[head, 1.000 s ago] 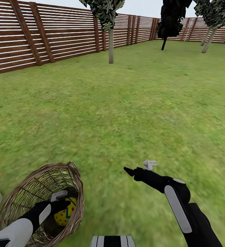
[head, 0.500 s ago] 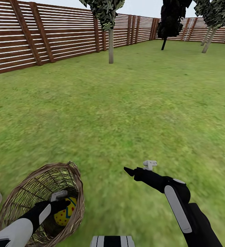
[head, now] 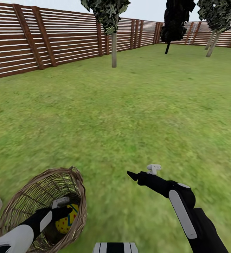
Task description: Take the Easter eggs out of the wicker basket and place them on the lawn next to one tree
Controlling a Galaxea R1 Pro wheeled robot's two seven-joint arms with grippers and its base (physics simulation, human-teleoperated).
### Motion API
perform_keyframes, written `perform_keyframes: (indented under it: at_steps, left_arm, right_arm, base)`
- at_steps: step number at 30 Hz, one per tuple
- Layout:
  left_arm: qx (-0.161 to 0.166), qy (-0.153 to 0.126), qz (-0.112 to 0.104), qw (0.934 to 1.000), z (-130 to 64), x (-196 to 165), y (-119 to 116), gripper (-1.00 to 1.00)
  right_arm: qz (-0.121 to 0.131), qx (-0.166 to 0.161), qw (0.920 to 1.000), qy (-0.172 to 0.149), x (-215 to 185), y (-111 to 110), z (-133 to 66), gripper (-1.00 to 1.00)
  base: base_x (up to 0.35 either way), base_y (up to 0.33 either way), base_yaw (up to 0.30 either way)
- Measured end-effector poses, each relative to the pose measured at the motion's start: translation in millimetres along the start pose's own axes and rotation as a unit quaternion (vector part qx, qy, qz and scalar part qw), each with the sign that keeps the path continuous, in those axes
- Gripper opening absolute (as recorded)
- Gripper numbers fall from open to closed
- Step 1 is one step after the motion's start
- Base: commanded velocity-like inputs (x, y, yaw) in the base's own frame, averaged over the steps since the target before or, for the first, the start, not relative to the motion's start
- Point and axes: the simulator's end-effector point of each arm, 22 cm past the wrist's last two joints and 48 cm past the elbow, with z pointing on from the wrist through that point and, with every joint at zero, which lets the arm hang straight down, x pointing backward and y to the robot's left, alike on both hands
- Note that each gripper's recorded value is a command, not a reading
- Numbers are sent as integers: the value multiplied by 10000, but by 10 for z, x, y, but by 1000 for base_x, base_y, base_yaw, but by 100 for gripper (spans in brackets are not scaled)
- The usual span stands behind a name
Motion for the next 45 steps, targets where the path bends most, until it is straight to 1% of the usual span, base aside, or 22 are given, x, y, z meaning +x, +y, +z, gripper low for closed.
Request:
perform_keyframes:
  at_steps: [2, 4, 14, 25, 27, 30, 32, 45]
  left_arm:
    - [2, 41, -24, 10000, -18, 40, 1, -100]
    - [-10, 28, 39, 10000, -43, 28, 1, -100]
    - [43, -168, 50, 9998, -187, -146, -55, -100]
    - [-2, -411, 64, 9991, -355, -337, -52, -100]
    - [-81, -449, 55, 9989, -387, -368, -21, -100]
    - [-289, -508, 28, 9983, -436, -416, 55, -100]
    - [-329, -546, 19, 9980, -469, -448, 66, -100]
    - [-289, -740, 17, 9968, -676, -620, 12, -100]
  right_arm:
    - [-22, -8, 10000, -31, -31, 24, -23, 100]
    - [-45, -17, 10000, -64, -63, 48, -44, 100]
    - [-161, -61, 9996, -228, -224, 174, -161, 100]
    - [-288, -109, 9987, -407, -391, 315, -296, 100]
    - [-311, -118, 9985, -440, -421, 342, -322, 100]
    - [-346, -131, 9981, -488, -465, 381, -360, 100]
    - [-369, -139, 9979, -520, -493, 407, -386, 100]
    - [-518, -196, 9958, -729, -674, 580, -560, 100]
  base:
    - [0, 0, 0]
    - [0, 0, 0]
    - [0, 0, 0]
    - [0, 0, 0]
    - [0, 0, 0]
    - [0, 0, 0]
    - [0, 0, 0]
    - [0, 0, 0]
